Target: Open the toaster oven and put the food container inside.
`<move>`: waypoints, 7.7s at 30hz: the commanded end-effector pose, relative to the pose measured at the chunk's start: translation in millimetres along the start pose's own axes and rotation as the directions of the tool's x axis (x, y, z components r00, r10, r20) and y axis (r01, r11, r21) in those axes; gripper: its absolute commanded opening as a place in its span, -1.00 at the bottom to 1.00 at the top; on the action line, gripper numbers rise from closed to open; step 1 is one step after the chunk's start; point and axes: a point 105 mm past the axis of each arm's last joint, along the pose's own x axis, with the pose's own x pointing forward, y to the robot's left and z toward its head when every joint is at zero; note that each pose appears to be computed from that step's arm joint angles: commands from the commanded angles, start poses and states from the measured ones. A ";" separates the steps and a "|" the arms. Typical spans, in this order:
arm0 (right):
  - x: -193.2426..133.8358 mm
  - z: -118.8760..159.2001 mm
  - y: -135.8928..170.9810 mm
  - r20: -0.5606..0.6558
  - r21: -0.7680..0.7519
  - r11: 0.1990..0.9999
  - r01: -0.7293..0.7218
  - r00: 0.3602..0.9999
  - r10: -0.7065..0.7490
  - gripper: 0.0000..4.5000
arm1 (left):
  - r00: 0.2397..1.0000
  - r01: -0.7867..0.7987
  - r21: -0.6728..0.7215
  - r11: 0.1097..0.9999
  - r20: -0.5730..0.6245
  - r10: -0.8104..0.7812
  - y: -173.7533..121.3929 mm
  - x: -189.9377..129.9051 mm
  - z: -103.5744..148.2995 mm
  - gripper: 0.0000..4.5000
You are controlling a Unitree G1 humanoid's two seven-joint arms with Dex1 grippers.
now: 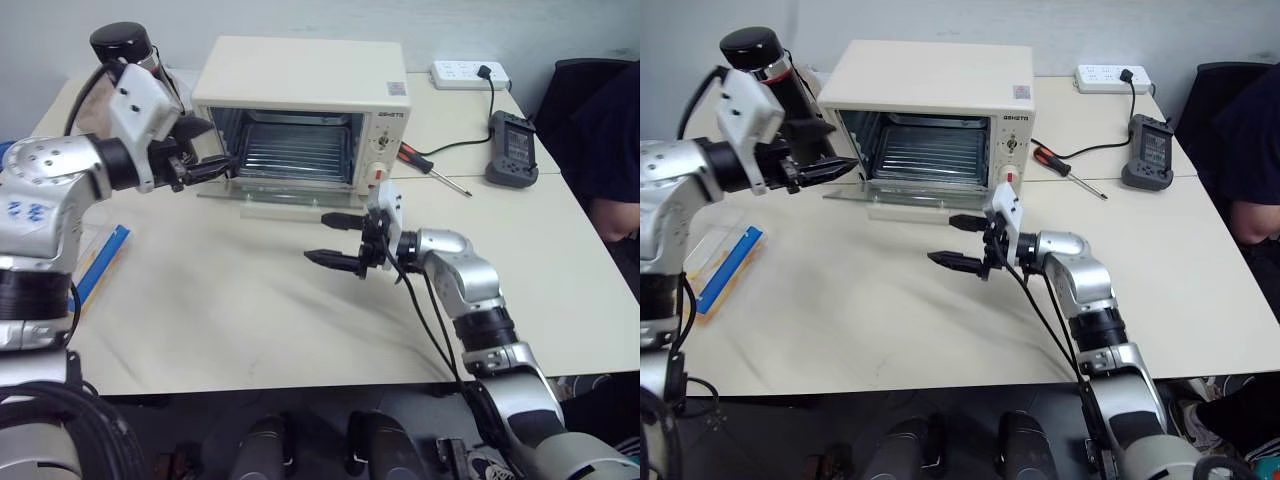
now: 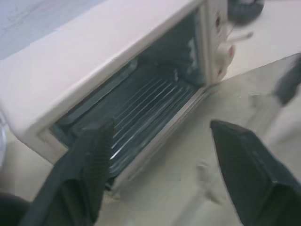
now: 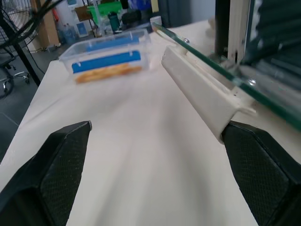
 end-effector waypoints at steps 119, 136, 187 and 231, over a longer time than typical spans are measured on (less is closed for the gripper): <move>-114.1 73.7 36.5 -0.017 -0.188 0.969 0.164 0.985 -0.170 1.00 | 0.855 -0.465 -0.586 0.664 -0.491 0.166 -12.3 7.4 -35.8 -0.97; -107.3 69.7 39.9 -0.011 -0.187 0.956 0.225 0.973 -0.231 1.00 | 0.897 -0.427 -0.645 0.634 -0.391 0.206 5.9 41.8 -31.8 -0.02; 29.6 27.5 -49.3 -0.017 -0.274 0.880 0.388 0.913 -0.408 -1.00 | 0.971 -0.236 -0.267 0.934 -0.096 0.218 -27.3 47.2 -50.2 -0.98; -26.6 -60.5 10.3 -0.218 0.042 0.919 0.392 0.901 -0.375 -1.00 | 0.963 0.171 -0.233 0.957 -0.168 -0.212 -50.6 -140.2 0.5 0.99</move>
